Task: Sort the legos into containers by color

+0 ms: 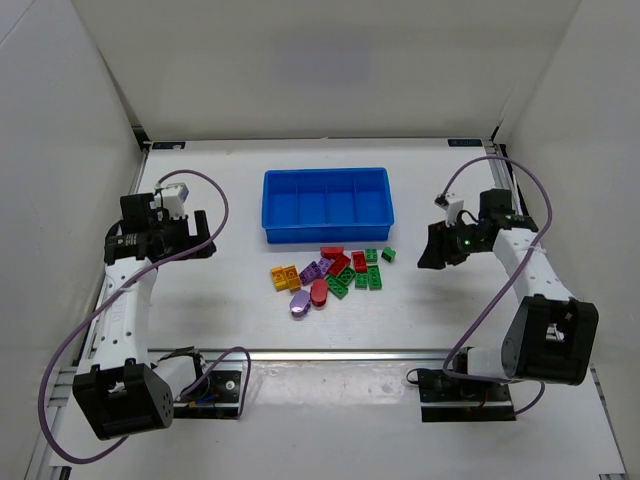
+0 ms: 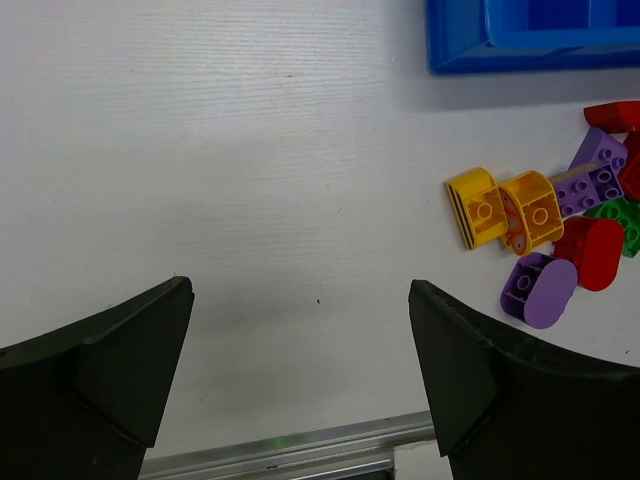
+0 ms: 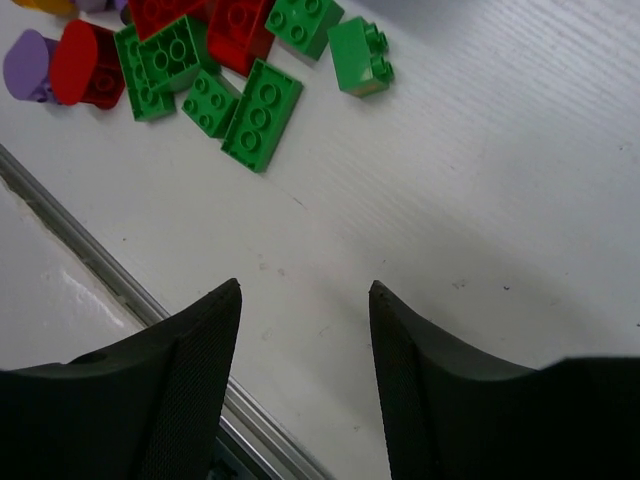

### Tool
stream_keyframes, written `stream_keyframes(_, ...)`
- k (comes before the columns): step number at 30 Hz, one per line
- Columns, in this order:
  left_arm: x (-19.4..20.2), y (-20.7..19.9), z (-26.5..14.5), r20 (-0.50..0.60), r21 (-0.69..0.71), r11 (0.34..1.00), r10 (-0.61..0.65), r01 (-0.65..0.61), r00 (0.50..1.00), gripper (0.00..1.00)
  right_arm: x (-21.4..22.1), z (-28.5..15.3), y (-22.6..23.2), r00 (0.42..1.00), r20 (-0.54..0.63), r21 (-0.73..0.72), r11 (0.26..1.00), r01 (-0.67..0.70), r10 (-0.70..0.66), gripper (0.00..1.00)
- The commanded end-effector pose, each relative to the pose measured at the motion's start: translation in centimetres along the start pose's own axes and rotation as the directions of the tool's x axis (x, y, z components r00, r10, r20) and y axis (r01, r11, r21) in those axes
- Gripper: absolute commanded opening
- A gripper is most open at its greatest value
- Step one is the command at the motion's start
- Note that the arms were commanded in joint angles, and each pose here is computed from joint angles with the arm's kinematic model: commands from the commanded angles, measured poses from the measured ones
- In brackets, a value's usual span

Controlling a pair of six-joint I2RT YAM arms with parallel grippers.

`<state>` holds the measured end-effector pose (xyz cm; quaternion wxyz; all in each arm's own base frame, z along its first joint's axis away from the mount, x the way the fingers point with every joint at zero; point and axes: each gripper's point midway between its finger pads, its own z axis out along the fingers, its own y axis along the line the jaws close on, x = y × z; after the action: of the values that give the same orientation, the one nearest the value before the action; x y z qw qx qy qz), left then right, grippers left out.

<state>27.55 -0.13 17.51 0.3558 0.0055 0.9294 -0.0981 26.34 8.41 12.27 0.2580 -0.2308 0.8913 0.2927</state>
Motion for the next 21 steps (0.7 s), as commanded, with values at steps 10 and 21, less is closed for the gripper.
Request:
stream_keyframes(10,-0.4,0.1,0.3,0.000,0.011,1.000,0.020,-0.020,1.000,0.99,-1.5,3.1,-1.9,0.978,-0.083,0.129,0.971,0.203,-0.193,0.59)
stream_keyframes(21,-0.6,0.3,0.8,-0.025,0.018,1.000,0.024,-0.023,0.999,0.99,-2.7,7.4,-2.6,0.944,-0.176,0.187,0.932,0.312,-0.281,0.71)
